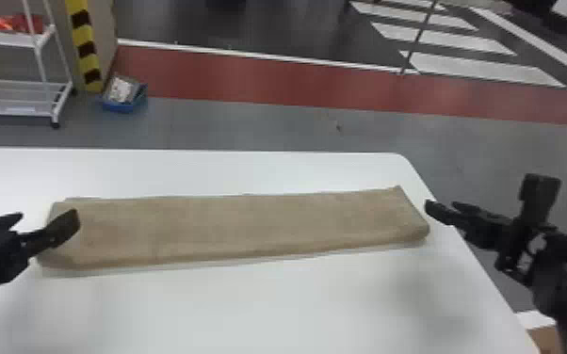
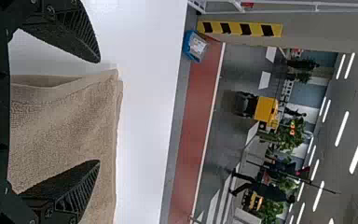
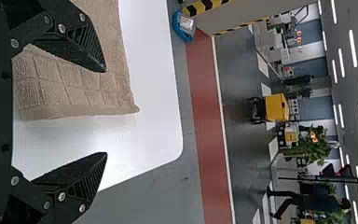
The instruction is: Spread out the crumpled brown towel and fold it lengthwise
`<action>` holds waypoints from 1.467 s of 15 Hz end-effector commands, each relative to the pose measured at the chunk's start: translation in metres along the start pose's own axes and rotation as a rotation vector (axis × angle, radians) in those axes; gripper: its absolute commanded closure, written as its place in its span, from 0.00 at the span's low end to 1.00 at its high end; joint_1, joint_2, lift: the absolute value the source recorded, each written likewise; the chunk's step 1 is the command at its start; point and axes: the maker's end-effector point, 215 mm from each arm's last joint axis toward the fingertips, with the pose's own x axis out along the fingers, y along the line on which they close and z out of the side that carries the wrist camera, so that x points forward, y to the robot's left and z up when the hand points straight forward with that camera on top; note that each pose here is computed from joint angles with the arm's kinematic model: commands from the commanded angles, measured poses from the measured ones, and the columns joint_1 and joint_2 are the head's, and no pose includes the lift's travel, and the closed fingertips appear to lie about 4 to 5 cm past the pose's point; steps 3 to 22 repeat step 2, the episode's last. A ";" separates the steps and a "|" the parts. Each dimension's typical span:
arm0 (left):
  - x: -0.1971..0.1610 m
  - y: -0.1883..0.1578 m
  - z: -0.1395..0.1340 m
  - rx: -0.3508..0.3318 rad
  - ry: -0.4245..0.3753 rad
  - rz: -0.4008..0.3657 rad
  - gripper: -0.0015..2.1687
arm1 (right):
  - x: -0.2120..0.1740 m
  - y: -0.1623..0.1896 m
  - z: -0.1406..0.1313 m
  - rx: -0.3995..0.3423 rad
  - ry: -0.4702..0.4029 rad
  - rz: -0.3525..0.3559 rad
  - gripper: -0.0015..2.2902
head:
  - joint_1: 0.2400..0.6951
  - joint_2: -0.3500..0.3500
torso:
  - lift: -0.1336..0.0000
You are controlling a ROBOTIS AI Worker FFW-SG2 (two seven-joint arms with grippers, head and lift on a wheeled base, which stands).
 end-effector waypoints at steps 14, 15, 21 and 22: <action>0.000 0.001 0.000 0.001 0.001 0.001 0.07 | 0.000 0.000 0.000 0.000 -0.001 -0.001 0.13 | 1.00 0.13 | 0.07; 0.000 0.001 0.000 0.001 0.001 0.001 0.07 | 0.000 0.000 0.000 0.000 -0.001 -0.001 0.13 | 1.00 0.13 | 0.07; 0.000 0.001 0.000 0.001 0.001 0.001 0.07 | 0.000 0.000 0.000 0.000 -0.001 -0.001 0.13 | 1.00 0.13 | 0.07; 0.000 0.001 0.000 0.001 0.001 0.001 0.07 | 0.000 0.000 0.000 0.000 -0.001 -0.001 0.13 | 1.00 0.13 | 0.07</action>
